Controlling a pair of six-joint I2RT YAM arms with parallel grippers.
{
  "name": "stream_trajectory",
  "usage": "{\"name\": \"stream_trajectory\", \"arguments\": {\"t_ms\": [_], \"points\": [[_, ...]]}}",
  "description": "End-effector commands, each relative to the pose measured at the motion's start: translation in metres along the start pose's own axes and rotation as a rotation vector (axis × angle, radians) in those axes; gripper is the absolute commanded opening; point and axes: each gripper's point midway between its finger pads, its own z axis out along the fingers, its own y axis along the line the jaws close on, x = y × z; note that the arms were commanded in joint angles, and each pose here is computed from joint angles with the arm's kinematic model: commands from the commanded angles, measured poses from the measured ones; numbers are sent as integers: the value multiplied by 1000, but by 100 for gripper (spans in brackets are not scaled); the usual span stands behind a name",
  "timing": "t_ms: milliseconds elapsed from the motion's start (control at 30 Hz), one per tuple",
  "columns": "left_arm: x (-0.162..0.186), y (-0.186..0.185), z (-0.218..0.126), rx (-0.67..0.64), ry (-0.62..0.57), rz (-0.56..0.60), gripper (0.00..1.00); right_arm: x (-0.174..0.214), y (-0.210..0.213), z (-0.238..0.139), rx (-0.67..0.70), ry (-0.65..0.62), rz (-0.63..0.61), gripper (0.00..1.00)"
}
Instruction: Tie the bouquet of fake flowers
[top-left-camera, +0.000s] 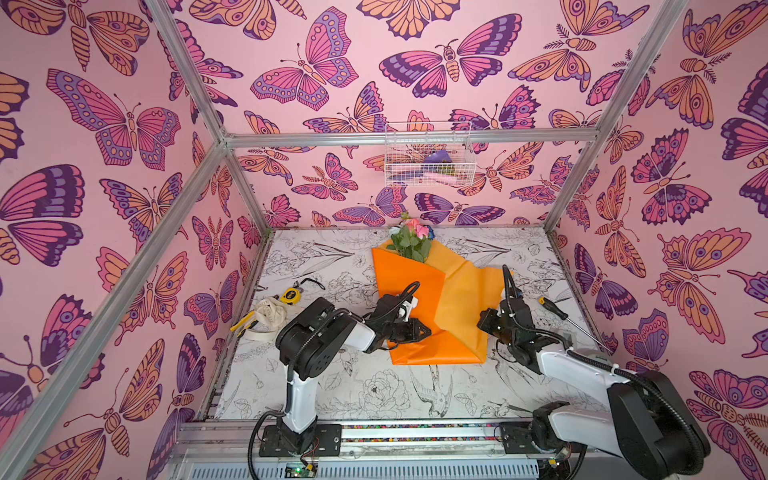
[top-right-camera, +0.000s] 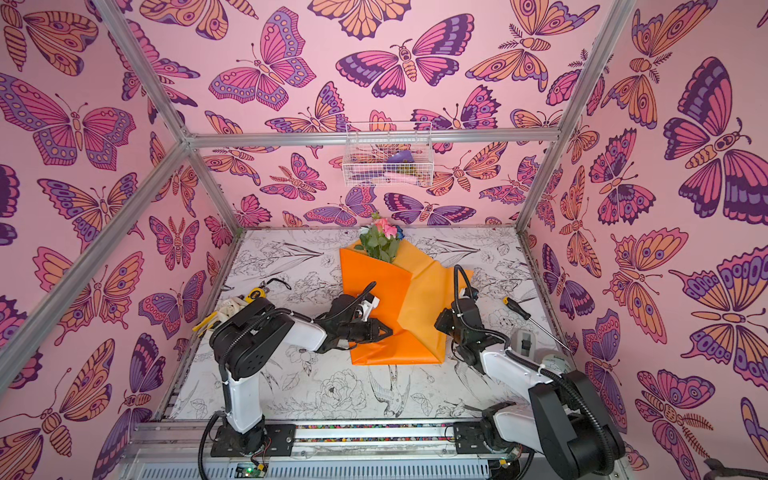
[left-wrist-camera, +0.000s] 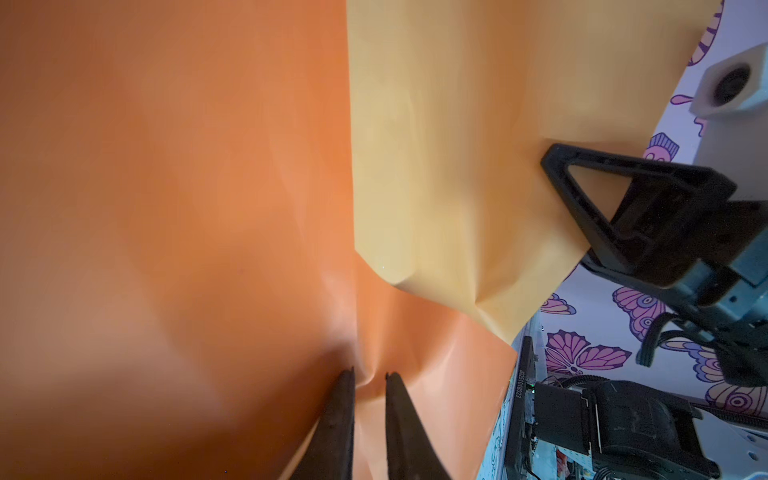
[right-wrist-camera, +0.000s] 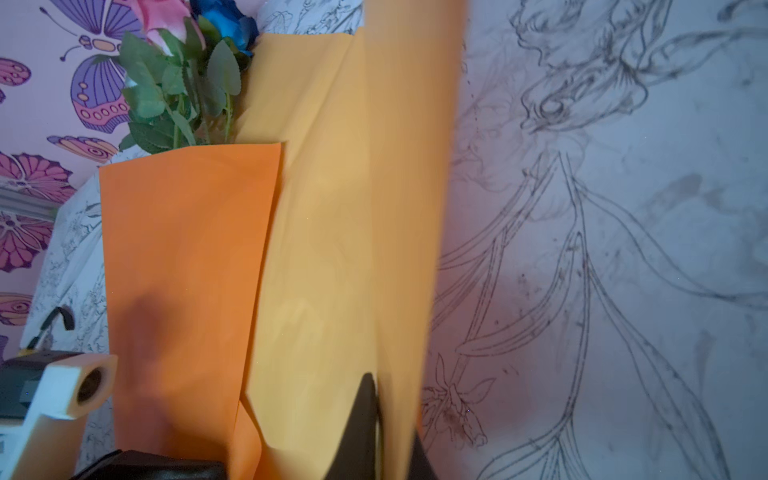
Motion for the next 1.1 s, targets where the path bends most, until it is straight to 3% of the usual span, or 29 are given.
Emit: {"name": "stream_trajectory", "arguments": {"t_ms": [0, 467, 833, 900, 1067], "points": [[21, 24, 4, -64, 53, -50, 19, -10, 11, -3, 1, 33, -69, 0], [28, 35, 8, -88, 81, -85, 18, -26, 88, -12, -180, 158, -94, 0], [31, 37, 10, -91, 88, -85, 18, -21, 168, -41, -257, 190, -231, 0], [31, 37, 10, -92, 87, -83, 18, -18, 172, -37, -234, 203, -245, 0], [30, 31, 8, -79, 85, -75, 18, -16, 144, -23, -24, 216, -269, 0]]}}
